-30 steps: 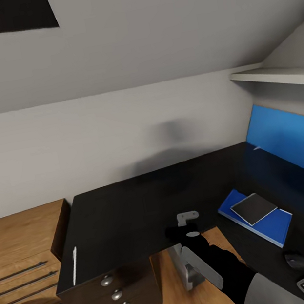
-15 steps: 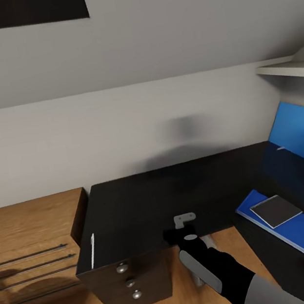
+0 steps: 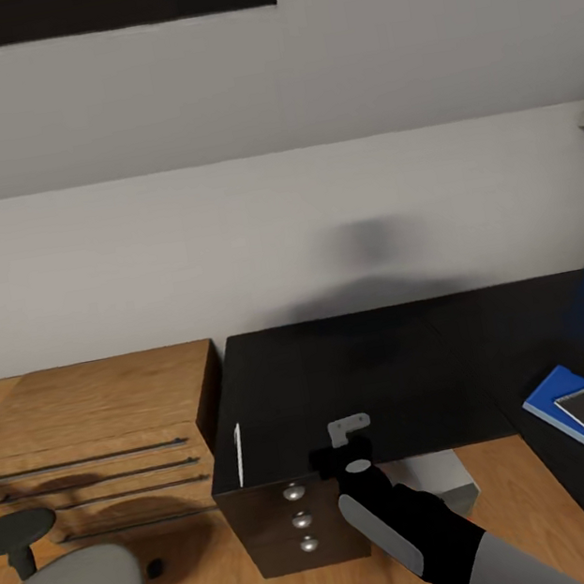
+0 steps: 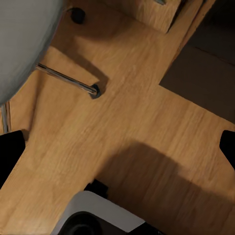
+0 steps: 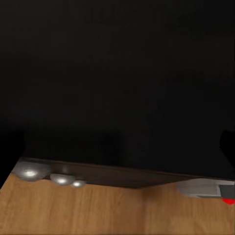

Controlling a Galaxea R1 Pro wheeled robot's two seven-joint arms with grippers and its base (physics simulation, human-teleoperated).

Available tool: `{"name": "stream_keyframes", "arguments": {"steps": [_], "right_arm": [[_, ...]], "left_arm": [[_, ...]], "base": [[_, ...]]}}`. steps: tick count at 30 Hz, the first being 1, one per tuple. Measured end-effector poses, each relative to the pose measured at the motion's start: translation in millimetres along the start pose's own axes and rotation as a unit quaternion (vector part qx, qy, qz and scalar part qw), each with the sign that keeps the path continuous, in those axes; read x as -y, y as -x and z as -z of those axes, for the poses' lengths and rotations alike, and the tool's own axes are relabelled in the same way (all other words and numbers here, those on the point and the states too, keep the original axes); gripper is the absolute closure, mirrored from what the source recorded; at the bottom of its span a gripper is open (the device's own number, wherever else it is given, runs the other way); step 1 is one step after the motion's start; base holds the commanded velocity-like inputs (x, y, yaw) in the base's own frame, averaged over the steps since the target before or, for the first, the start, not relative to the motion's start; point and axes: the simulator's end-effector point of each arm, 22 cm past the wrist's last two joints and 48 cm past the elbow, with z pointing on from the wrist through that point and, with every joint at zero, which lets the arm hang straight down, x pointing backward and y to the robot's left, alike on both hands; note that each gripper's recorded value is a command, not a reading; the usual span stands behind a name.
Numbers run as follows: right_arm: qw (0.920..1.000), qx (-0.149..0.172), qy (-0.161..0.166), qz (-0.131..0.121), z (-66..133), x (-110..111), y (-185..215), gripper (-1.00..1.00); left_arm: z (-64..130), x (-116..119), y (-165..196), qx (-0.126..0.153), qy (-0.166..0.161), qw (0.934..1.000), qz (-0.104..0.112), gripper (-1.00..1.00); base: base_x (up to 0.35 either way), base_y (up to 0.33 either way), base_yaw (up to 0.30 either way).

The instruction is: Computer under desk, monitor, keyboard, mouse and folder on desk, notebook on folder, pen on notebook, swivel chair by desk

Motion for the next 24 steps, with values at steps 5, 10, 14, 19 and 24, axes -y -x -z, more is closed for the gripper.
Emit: {"name": "stream_keyframes", "arguments": {"steps": [5,10,14,19,24], "right_arm": [[1.0000,0.001,0.000,-0.002,-1.8,-0.4,-1.3,-1.00],[1.0000,-0.001,0.001,-0.004,-3.6,-0.6,-3.9,-1.00],[1.0000,-0.004,0.002,-0.004,-4.8,-1.5,-6.4,-1.00],[0.9999,-0.005,0.008,0.010,-4.8,-8.7,-12.4,-1.00],[0.9998,-0.008,0.010,0.015,-5.6,-11.8,-16.2,-1.00]], "left_arm": [[-0.2,0.8,-2.0,-0.002,0.000,1.0000,-0.001,-1.00],[-0.6,0.6,-3.7,-0.004,0.000,1.0000,-0.002,-1.00],[-0.8,0.2,-2.0,-0.002,0.001,1.0000,-0.002,-1.00],[-1.3,-0.1,1.5,0.007,0.001,1.0000,0.004,-1.00],[-1.7,-0.7,4.1,0.015,0.002,0.9999,0.007,-1.00]], "base": [[0.005,0.011,0.199],[0.001,0.001,0.199],[0.000,0.000,0.199],[0.000,0.000,0.199],[0.000,0.000,0.199]]}}
